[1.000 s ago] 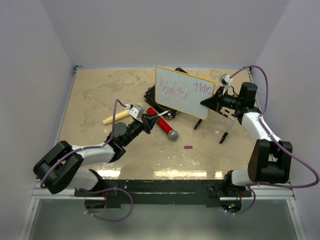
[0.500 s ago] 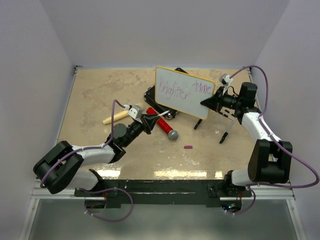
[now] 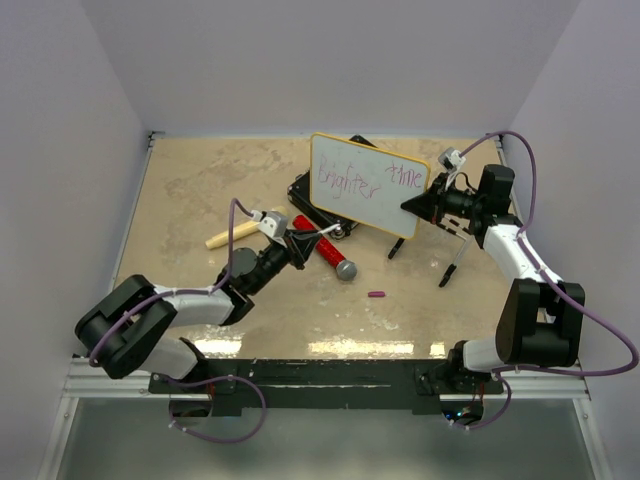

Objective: Write a sentence on the whiteboard
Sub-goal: Write with the whiteboard marker without the cap on the whiteboard.

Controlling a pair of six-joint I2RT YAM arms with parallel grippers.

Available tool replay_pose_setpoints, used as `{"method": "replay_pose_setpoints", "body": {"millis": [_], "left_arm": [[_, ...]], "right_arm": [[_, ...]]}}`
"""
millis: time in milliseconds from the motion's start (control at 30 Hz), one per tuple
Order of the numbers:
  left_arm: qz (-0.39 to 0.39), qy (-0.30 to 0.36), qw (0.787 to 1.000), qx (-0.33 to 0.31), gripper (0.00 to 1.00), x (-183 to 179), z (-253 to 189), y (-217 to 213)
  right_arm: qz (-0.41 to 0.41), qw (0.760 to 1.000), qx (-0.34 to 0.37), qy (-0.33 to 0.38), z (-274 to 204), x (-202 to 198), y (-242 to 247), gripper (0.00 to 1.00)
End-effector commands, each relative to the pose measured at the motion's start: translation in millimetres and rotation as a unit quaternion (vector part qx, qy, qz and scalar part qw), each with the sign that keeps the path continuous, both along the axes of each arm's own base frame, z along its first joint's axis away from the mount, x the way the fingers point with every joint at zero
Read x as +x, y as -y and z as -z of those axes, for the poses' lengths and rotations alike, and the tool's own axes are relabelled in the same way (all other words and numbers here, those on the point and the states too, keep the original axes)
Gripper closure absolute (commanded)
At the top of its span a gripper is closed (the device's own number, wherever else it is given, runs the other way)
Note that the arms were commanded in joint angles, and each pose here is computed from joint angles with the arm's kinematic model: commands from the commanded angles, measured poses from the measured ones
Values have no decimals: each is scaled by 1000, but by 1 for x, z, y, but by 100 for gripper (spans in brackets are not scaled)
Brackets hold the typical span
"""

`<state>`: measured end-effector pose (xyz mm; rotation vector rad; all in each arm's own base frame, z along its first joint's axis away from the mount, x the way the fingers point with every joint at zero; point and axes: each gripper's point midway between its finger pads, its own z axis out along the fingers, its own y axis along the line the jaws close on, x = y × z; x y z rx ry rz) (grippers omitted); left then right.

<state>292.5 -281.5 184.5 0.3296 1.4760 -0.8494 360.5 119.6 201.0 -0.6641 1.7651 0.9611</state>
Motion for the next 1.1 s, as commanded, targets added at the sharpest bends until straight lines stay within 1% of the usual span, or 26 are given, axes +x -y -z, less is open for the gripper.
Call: {"method": "replay_pose_setpoints", "body": {"millis": [0,267,400,500,767,1067], "left_arm": [[0,39,998,-51,100,6,-36,7],[6,41,998,-54,100,12,-39,15],[15,47,998,-38,100,18,-36,25],[21,51,998,-37,100,20,-35,29],[32,57,998,-18,100,20,-25,34],[30,65,997,-10,100,24,-25,36]], "right_arm": [[-19,1000,1,22,-6,-2,-5,100],[-20,1000,2,22,-6,-2,-5,100],[-19,1000,2,22,-6,-2,-5,100],[-18,1000,1,22,-7,-2,-4,100],[-19,1000,2,19,-5,-1,-5,100],[-22,1000,3,22,-6,-2,-5,100]]}}
